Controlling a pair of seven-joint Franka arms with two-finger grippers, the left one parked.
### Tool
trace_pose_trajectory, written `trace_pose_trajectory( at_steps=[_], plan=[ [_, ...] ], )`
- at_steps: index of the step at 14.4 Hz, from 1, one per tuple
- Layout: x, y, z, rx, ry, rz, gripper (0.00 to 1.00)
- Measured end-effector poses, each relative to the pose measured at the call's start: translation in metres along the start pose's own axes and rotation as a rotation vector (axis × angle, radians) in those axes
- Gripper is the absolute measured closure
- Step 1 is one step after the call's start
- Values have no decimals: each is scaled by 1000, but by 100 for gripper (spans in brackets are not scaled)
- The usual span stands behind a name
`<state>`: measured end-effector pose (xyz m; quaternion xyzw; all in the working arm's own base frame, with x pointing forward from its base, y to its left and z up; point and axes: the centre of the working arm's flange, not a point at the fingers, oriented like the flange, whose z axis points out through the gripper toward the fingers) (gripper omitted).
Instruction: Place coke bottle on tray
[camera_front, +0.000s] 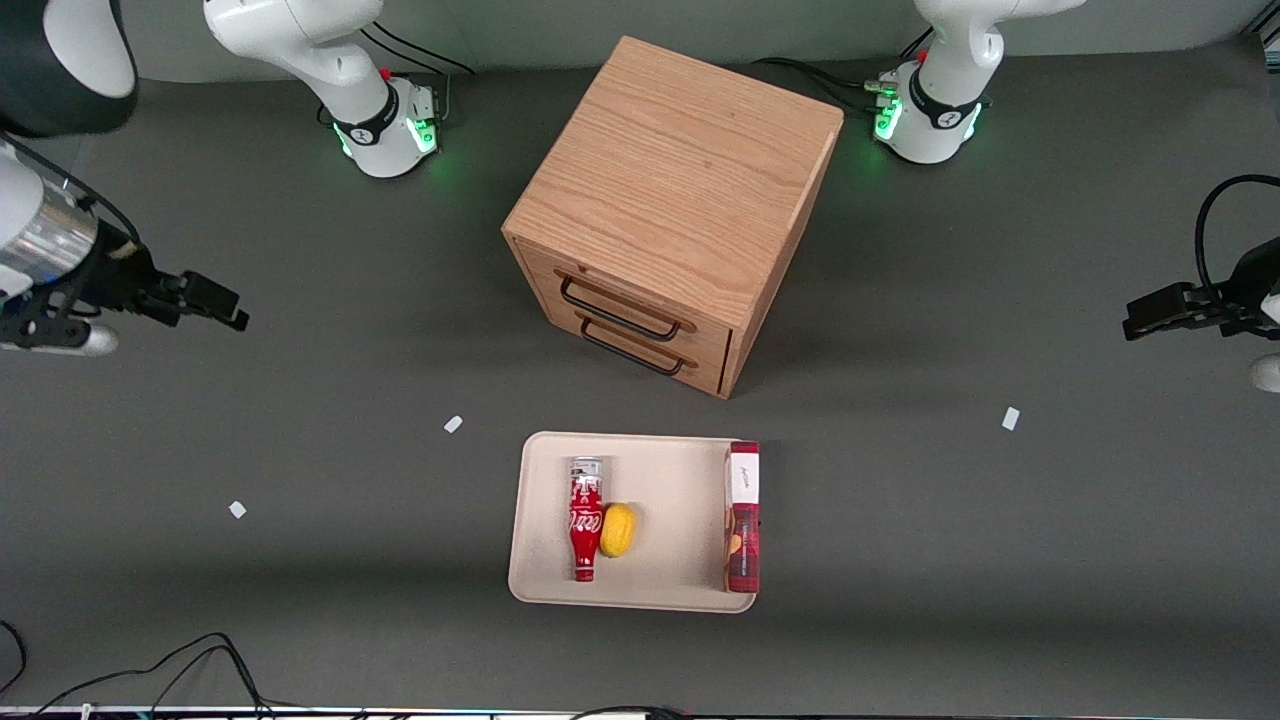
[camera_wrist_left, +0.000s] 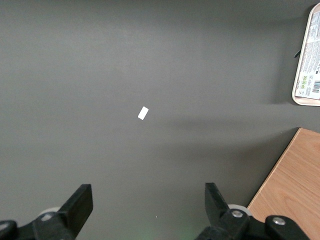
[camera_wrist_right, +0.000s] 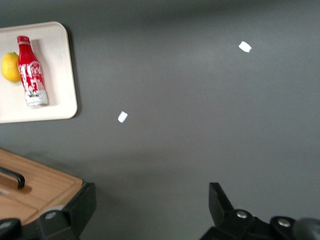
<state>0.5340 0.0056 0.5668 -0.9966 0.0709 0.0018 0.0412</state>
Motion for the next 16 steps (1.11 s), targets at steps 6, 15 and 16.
trace_pose_trajectory(
  at_steps=[6,15,16],
  plan=[
    [-10,2,-20,-20,-20,-10,0],
    [-4,2,-19,-57,-16,-13,0],
    [-2,1,-16,-61,-21,-14,0]
  ],
)
